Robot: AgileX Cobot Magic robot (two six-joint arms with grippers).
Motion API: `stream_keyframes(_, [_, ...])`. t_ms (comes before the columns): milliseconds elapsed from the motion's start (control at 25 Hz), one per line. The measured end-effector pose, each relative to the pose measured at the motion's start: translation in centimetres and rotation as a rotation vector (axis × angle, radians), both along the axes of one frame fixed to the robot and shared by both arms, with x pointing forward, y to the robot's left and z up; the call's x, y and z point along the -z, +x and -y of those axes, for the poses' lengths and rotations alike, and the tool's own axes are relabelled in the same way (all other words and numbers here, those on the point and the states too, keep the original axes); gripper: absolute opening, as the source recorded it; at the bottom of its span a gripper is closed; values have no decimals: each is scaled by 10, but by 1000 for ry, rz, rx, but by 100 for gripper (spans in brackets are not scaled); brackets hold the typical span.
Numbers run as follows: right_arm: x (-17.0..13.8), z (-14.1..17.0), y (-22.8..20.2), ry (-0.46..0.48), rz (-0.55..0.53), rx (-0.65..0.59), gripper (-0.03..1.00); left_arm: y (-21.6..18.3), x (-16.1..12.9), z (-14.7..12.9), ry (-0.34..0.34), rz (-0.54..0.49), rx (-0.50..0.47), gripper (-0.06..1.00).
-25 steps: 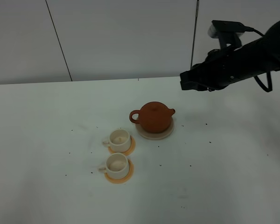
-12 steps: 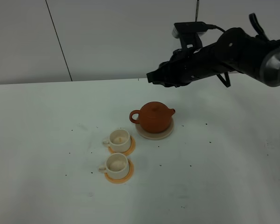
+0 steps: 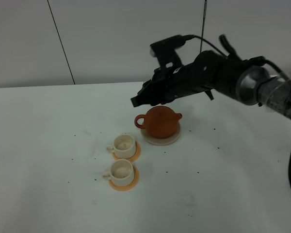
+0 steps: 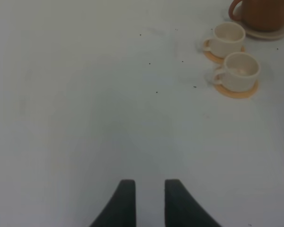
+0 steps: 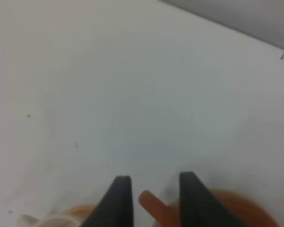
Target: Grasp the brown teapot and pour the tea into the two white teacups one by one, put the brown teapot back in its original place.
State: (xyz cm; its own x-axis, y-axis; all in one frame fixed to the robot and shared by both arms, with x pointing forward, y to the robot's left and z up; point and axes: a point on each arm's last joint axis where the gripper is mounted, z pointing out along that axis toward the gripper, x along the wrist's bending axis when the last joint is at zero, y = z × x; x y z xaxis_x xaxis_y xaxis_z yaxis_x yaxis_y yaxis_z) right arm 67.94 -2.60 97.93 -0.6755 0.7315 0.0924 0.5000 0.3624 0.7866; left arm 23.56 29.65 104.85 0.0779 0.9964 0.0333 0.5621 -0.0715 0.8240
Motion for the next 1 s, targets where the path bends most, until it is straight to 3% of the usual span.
stream_keyframes(280, [1,-11,2,-35,140,14,1,0,0,0,0,0,0,23])
stream_keyframes(760, [48,-19,5,-95,99,-4,-1,0,0,0,0,0,0,23])
stream_keyframes(1000, [48,-30,1,-87,124,-12,-1,0,0,0,1,0,0,23])
